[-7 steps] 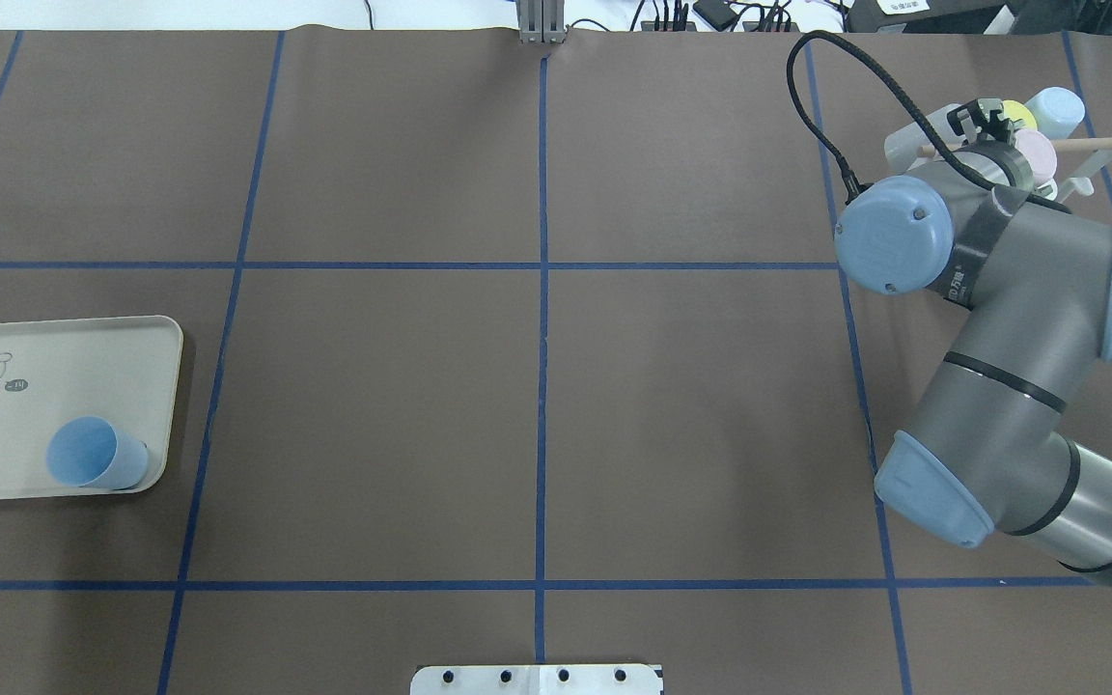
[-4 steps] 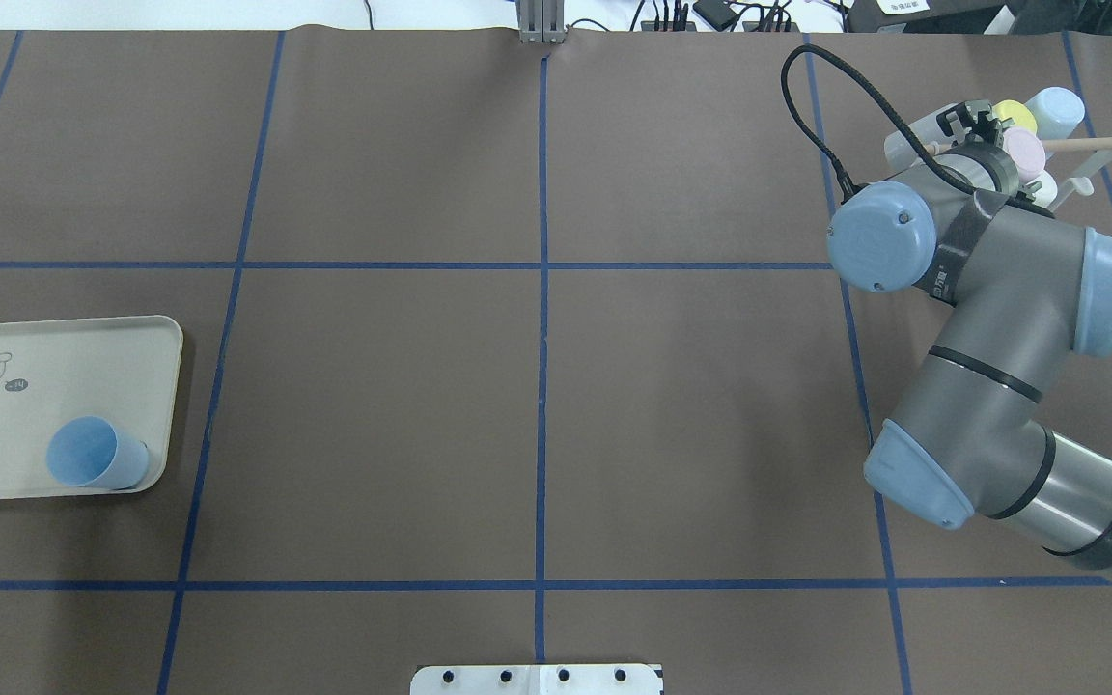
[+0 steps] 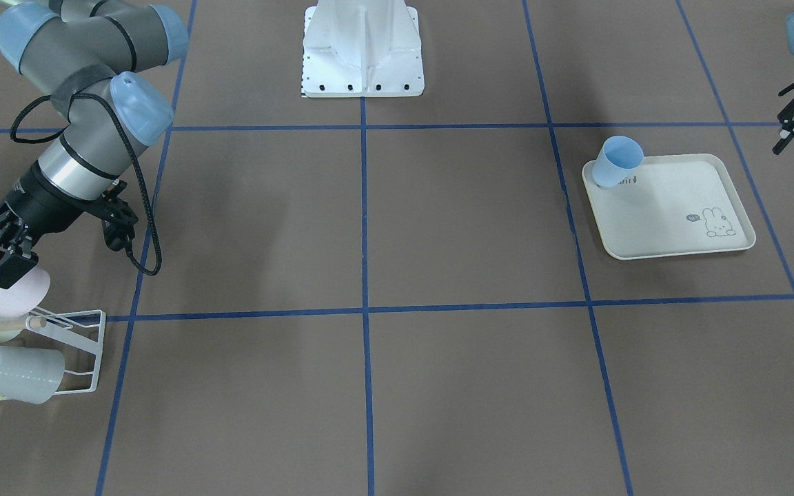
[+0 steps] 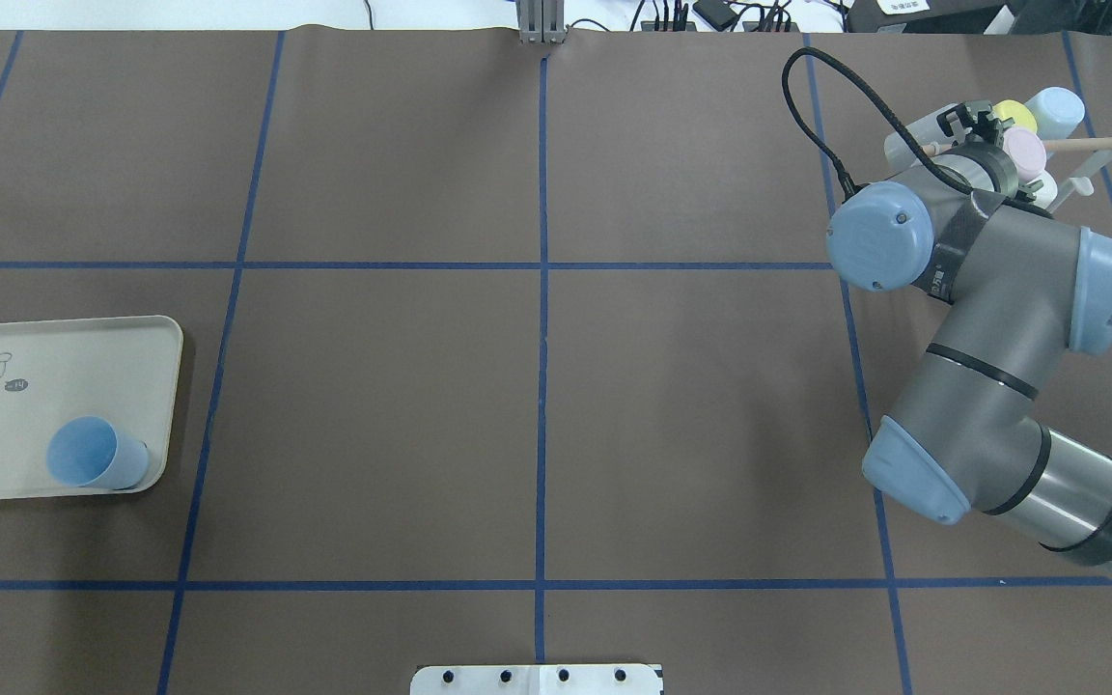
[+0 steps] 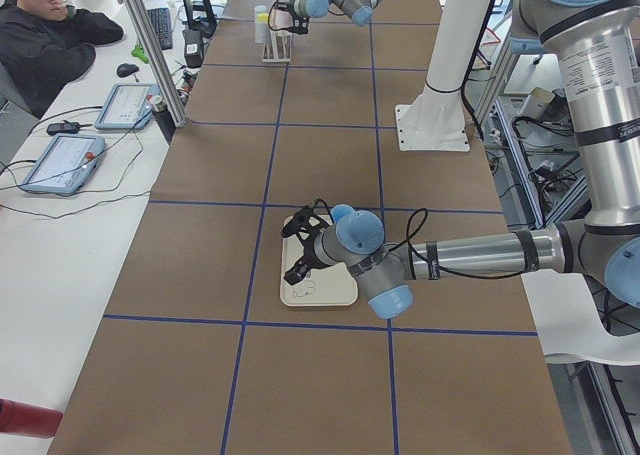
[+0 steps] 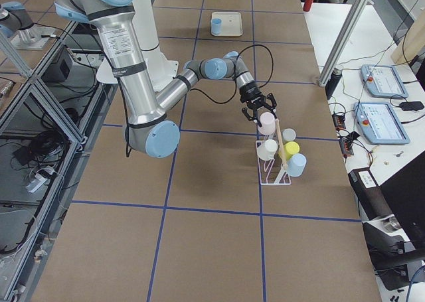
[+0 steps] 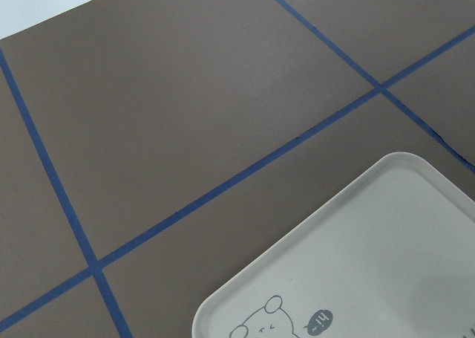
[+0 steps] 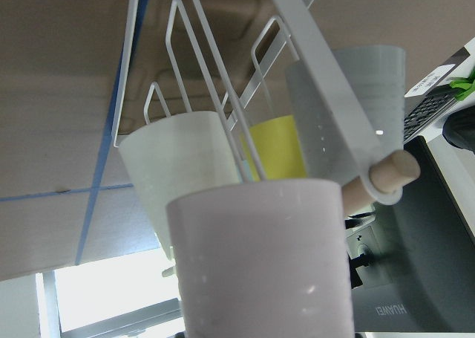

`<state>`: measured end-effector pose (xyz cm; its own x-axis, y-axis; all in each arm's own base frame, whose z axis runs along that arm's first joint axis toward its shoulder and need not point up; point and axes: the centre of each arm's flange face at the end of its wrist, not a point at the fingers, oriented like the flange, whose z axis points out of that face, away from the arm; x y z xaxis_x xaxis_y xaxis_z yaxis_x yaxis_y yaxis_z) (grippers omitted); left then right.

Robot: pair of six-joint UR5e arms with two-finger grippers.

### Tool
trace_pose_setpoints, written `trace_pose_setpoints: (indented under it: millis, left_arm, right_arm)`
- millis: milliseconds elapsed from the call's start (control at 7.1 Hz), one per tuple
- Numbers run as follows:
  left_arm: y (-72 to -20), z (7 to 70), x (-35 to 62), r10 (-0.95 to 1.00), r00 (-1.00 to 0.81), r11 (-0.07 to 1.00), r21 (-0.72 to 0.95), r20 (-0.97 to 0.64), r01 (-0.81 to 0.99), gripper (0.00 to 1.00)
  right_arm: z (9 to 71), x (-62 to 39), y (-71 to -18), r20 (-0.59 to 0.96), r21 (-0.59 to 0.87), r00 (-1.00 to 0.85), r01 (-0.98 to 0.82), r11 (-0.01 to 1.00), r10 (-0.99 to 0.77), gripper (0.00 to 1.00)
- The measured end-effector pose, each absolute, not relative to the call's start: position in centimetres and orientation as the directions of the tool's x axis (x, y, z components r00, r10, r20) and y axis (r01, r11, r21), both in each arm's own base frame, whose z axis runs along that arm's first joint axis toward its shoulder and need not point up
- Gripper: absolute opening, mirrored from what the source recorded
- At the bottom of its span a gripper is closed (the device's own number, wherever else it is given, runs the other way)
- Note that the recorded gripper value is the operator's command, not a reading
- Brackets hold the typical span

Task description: Transfer IKEA cup to right arm and place on rack

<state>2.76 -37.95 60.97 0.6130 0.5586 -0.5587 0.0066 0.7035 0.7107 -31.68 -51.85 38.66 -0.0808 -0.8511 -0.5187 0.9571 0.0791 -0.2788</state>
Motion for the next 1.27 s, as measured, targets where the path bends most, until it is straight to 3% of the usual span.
trace_pose_setpoints:
  millis: [141, 282, 422, 986, 1267]
  left_arm:
    - [-38.0, 61.0, 2.8, 0.558, 0.613, 0.704, 0.710, -0.559, 0.007, 1.00]
    - [-38.0, 60.9, 2.7, 0.558, 0.613, 0.704, 0.711, -0.559, 0.007, 1.00]
    - [-38.0, 60.9, 2.7, 0.557, 0.613, 0.704, 0.710, -0.560, 0.008, 1.00]
    - [-37.9, 61.0, 2.8, 0.557, 0.613, 0.705, 0.709, -0.561, 0.008, 1.00]
    - [-37.9, 61.1, 2.8, 0.555, 0.614, 0.706, 0.708, -0.561, 0.009, 1.00]
  right_arm:
    - [39.0, -31.9, -51.9, -0.514, -0.285, -0.084, 0.955, 0.077, -0.854, 0.39]
    - [39.5, -32.1, -52.0, -0.507, -0.292, -0.087, 0.954, 0.075, -0.857, 0.89]
    - [39.9, -32.4, -52.0, -0.506, -0.292, -0.089, 0.953, 0.074, -0.858, 0.97]
    - [41.5, -33.7, -52.8, -0.544, -0.241, -0.070, 0.967, 0.076, -0.836, 0.98]
    - [38.4, -34.0, -52.8, -0.571, -0.174, -0.036, 0.982, 0.077, -0.820, 0.98]
